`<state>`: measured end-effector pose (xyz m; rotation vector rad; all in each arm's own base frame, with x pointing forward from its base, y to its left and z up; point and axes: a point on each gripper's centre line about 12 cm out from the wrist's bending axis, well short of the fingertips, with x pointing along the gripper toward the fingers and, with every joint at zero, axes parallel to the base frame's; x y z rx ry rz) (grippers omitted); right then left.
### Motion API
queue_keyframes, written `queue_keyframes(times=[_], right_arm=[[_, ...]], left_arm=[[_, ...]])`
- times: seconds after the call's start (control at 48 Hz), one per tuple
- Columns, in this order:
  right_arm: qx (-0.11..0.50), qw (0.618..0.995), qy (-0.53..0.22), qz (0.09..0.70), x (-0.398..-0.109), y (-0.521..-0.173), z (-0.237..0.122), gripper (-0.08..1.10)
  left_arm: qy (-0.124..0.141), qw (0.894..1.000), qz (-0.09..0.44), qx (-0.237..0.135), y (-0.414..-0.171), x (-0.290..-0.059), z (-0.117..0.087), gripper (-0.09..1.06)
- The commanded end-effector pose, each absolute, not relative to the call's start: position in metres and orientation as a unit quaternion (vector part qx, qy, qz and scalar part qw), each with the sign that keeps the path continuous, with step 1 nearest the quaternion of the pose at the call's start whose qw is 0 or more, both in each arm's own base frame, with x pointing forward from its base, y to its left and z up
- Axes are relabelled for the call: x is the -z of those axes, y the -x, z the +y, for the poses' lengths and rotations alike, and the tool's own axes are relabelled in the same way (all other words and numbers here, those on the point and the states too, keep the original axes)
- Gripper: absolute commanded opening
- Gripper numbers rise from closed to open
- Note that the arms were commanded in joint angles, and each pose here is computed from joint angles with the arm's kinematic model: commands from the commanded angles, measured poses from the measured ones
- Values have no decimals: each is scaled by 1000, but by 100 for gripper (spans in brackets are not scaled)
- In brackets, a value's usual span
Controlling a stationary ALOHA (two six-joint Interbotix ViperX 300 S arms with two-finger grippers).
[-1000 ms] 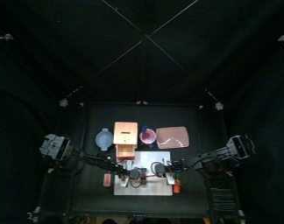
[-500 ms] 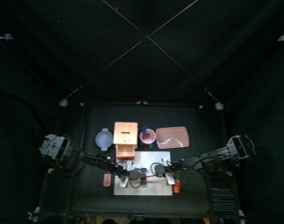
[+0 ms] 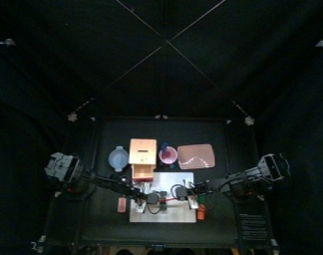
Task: Place sushi on board then cut the sushi with the knife then place the pieces on the plate
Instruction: Cut the sushi into 4 pieces
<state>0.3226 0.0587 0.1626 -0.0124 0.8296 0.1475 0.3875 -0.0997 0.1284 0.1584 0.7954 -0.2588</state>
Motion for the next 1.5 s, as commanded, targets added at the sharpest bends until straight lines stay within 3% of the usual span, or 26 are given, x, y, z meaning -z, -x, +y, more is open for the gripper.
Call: queue_keyframes(times=[0.021, 0.854, 1.5], right_arm=[[-66, 924, -2, 376, -179, -332, 56, 39], [-62, 916, -24, 395, -166, -330, 59, 39], [-53, 896, -21, 441, -131, -337, 57, 39]], left_arm=[[-82, 922, 354, 131, -394, -150, -103, 39], [-79, 919, 362, 133, -392, -144, -106, 39], [-75, 904, 401, 128, -392, -111, -106, 39]])
